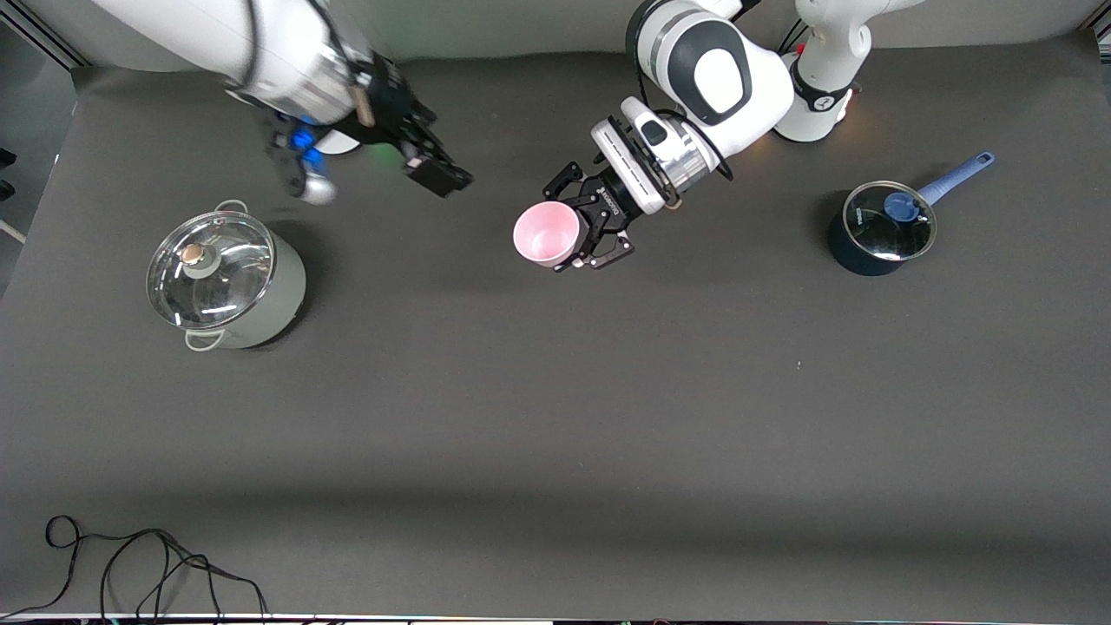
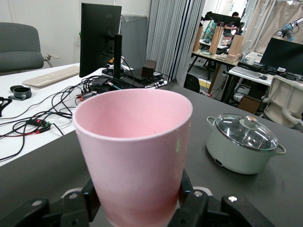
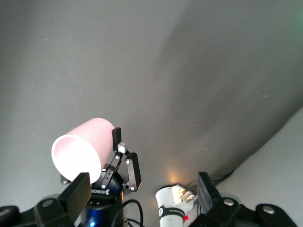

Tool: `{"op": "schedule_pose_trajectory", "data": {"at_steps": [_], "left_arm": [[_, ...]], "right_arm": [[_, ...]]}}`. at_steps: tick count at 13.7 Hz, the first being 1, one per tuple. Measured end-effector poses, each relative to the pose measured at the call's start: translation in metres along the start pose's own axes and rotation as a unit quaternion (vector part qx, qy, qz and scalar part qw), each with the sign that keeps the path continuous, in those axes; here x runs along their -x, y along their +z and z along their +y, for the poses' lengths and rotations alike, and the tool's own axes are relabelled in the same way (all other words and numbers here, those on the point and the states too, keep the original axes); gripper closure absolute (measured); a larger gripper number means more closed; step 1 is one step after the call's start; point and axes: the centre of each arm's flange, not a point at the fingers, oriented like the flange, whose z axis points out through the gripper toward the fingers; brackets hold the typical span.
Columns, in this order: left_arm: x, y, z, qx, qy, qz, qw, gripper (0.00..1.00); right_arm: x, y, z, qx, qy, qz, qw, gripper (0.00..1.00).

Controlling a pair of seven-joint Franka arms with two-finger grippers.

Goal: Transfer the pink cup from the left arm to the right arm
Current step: 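Reach the right gripper to the cup rim and grasp it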

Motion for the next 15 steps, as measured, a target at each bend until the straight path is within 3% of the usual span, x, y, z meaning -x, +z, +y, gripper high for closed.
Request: {"op": "schedule_pose_trajectory", "data": {"at_steps": [5, 10, 13, 15], "left_arm": [[0.0, 0.0, 0.0, -0.001, -0.003, -0.001, 1.0, 0.35], [-0.005, -0.001, 0.003, -0.006, -0.009, -0.004, 1.0, 0.35], [-0.006, -0.001, 0.003, -0.007, -0.011, -0.004, 1.0, 0.35], [-0.005, -0.001, 0.002, -0.008, -0.011, -0.005, 1.0, 0.35]], "right_arm": [[0.006, 0.037, -0.032, -0.017, 0.016, -0.002, 1.0, 0.0], [0.013, 0.085, -0.057, -0.015, 0.013, 0.013, 1.0, 0.0], [0.014, 0.088, -0.06, -0.017, 0.013, 0.016, 1.0, 0.03], [0.015, 0.085, -0.06, -0.021, 0.012, 0.016, 1.0, 0.23]]}}
